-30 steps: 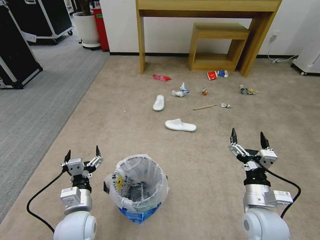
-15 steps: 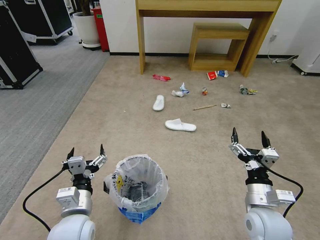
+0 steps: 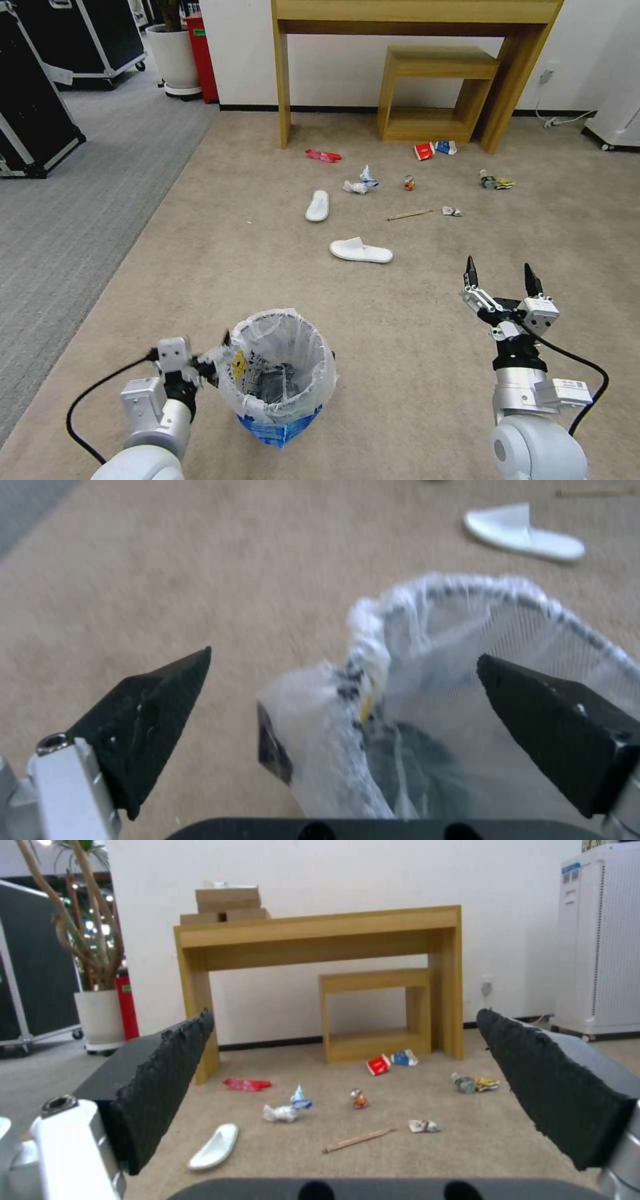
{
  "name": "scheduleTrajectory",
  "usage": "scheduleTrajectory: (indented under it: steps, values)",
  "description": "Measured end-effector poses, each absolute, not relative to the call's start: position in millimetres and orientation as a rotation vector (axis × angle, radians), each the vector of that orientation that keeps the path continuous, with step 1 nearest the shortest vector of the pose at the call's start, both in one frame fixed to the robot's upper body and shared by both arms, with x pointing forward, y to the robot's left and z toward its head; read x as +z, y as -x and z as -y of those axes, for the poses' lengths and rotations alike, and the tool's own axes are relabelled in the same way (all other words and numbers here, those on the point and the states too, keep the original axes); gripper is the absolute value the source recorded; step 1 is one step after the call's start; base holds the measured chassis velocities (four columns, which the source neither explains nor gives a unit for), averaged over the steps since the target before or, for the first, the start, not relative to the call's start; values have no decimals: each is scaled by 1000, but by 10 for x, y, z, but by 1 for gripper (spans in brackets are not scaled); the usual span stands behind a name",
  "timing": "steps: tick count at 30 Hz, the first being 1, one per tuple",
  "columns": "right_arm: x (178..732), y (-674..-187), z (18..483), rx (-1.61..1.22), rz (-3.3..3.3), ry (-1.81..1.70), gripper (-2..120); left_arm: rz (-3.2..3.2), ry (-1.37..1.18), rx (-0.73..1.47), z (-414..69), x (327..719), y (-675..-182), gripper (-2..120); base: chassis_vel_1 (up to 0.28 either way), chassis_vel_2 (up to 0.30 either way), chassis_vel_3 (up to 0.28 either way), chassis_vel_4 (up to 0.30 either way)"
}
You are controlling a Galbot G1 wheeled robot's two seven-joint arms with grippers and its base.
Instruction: Pick up the trash bin and place the garbage on the floor into it.
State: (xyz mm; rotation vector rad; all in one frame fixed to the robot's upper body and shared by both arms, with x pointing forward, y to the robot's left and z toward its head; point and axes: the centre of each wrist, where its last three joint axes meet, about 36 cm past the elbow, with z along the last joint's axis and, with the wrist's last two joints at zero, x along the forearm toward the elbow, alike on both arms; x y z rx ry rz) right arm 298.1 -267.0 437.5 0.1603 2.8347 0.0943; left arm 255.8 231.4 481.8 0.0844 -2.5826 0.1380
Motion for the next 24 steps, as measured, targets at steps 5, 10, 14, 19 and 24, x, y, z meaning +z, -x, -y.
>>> scheduleTrajectory:
  steps: [5,10,14,19,24]
  values:
    - [4369,-3002,2683,94,-2837,-173,100,2516,-45,167,-2304,4787,-2644,100,0,0,0,0]
    - [4344,-3033,2703,92,-2842,-188,100,2483,-35,161,-2320,4640,-2805,99,0,0,0,0]
    - [4333,-3055,2720,91,-2843,-198,100,2464,-38,154,-2335,4534,-2912,99,0,0,0,0]
    - [4319,-3069,2740,88,-2845,-214,100,2424,-49,175,-2320,4428,-3020,96,0,0,0,0]
    - [4309,-3064,2745,87,-2846,-225,100,2398,-58,163,-2291,4332,-3104,89,0,0,0,0]
